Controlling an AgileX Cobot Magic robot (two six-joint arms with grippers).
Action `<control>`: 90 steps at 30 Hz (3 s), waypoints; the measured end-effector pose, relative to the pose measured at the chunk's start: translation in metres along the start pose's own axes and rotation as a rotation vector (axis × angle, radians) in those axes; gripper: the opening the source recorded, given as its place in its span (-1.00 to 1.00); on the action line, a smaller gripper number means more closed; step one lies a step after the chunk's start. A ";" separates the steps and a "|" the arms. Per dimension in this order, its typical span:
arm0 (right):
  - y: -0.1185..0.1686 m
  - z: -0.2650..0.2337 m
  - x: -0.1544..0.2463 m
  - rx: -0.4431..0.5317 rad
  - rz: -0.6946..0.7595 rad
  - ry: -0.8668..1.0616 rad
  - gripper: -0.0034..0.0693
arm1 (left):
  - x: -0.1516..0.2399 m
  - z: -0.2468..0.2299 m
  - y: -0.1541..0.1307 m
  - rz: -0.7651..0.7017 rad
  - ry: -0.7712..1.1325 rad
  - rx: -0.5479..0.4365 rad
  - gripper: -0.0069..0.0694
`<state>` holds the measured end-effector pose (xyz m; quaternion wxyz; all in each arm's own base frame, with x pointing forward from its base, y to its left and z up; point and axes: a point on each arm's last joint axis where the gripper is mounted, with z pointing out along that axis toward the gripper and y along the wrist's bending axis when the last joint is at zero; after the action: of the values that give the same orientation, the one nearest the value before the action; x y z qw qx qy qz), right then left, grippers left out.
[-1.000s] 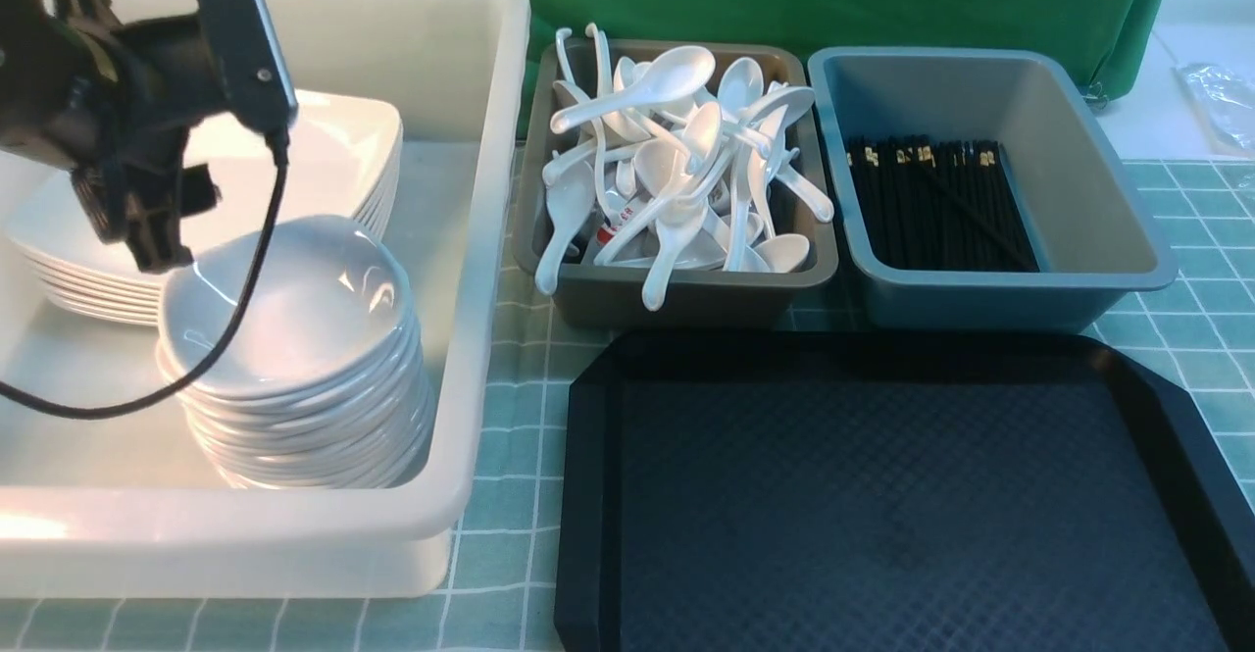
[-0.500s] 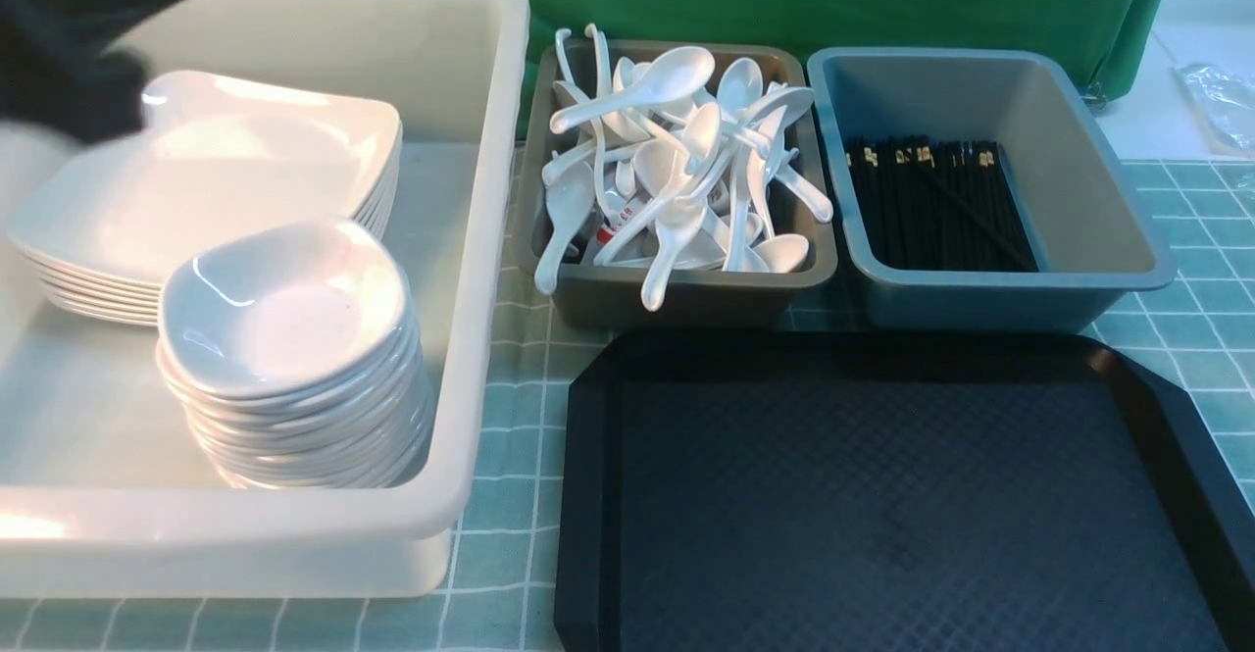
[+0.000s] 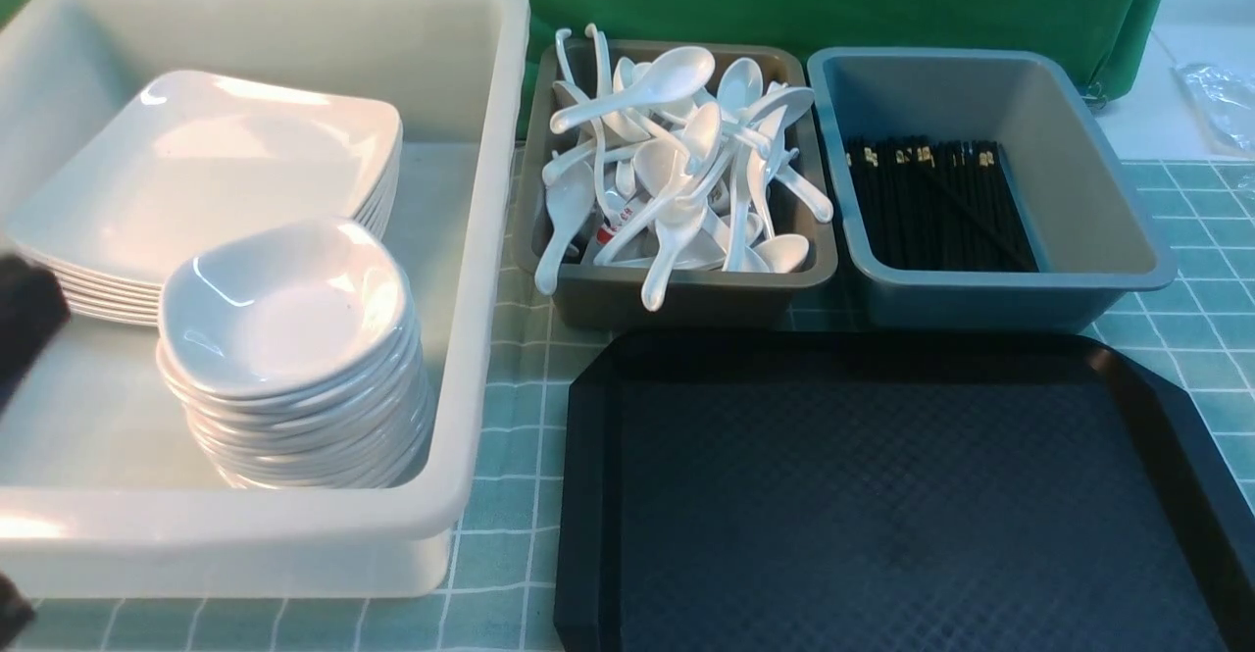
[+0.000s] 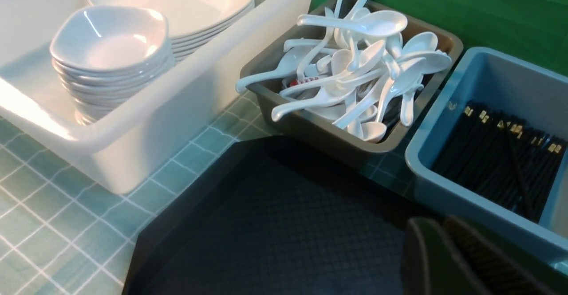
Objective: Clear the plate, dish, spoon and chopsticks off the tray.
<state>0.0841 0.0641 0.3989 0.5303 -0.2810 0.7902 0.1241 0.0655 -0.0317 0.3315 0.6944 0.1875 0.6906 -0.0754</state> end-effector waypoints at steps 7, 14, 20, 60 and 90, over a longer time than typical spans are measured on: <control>0.000 0.000 0.000 0.000 0.000 0.000 -0.57 | 0.032 0.005 -0.002 0.096 0.134 0.015 -0.79; -0.013 -0.004 0.002 0.103 0.061 -0.002 -0.53 | 0.035 0.005 -0.001 0.152 0.158 0.006 -0.79; -0.027 -0.019 0.025 0.241 0.172 -0.036 -0.83 | 0.035 0.005 -0.001 0.157 0.162 0.005 -0.79; -0.007 0.037 0.232 0.460 0.176 -0.031 -0.81 | 0.036 0.005 -0.001 0.159 0.162 0.005 -0.79; -0.007 0.037 0.232 0.459 0.180 -0.033 -0.67 | 0.148 -0.018 0.003 -0.355 0.169 -0.423 -0.79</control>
<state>0.0515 0.0041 0.1742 0.5799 -0.0795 0.8108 -0.0074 0.0553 0.0005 0.1864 0.6339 -0.0794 0.7686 -0.0342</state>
